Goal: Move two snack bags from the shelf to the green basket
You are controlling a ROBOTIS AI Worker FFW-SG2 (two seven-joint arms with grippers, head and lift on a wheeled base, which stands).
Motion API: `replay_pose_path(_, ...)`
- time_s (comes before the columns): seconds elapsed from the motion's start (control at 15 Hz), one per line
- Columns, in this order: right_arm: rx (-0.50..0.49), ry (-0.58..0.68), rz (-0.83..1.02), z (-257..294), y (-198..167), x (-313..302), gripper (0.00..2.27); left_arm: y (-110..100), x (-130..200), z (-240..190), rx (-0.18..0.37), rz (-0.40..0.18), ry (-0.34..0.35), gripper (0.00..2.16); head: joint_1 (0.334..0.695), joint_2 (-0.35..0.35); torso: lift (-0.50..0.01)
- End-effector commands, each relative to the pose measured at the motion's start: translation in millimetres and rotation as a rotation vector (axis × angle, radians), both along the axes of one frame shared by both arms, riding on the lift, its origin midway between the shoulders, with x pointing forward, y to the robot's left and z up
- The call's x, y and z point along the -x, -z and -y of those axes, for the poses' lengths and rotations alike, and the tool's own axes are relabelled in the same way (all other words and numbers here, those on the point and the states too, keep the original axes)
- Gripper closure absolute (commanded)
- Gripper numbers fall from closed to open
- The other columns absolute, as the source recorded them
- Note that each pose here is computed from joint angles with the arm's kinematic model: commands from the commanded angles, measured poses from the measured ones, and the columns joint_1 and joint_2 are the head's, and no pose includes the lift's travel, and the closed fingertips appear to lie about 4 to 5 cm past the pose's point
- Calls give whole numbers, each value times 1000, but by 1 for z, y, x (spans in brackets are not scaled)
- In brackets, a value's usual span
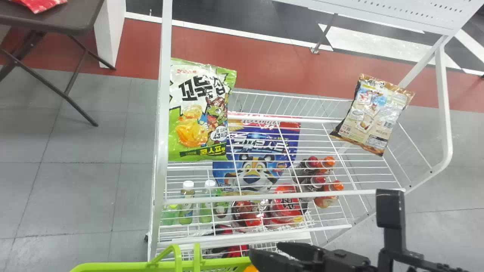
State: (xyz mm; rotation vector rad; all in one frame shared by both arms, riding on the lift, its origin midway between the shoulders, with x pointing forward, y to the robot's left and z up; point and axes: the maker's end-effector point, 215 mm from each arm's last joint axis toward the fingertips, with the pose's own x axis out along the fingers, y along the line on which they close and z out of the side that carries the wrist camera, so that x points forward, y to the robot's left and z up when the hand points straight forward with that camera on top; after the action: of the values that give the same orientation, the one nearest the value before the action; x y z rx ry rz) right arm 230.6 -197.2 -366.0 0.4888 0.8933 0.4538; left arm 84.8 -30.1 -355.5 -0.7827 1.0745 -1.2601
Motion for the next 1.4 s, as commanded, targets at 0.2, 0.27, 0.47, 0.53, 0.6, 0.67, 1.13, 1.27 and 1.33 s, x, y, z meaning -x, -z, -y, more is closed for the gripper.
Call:
replay_pose_path(0.2,208,174,617,56,-64,-120,93,1,1,2,7,1,4,2145,695,-350,-14)
replay_pose_path(0.27,252,200,717,62,-81,-131,97,0,1,3,12,1,6,2145,695,-350,-14)
replay_pose_path(0.47,341,233,944,63,-111,-137,113,0,3,2,17,-4,8,2145,695,-350,-14)
replay_pose_path(0.53,364,239,969,61,-112,-134,113,-1,3,3,21,-3,8,2145,695,-350,-14)
replay_pose_path(0.6,390,246,976,58,-110,-131,113,0,3,2,20,-5,9,2145,695,-350,-14)
replay_pose_path(0.67,390,261,962,54,-106,-126,113,1,3,2,22,-6,8,2145,695,-350,-14)
replay_pose_path(1.13,381,281,862,18,-87,-115,113,4,5,0,25,-9,0,2145,695,-350,-14)
replay_pose_path(1.27,378,283,861,17,-88,-115,113,4,4,-1,26,-1,-2,2145,695,-350,-14)
replay_pose_path(1.33,377,282,860,16,-87,-114,113,5,3,-1,26,-1,-4,2145,695,-350,-14)
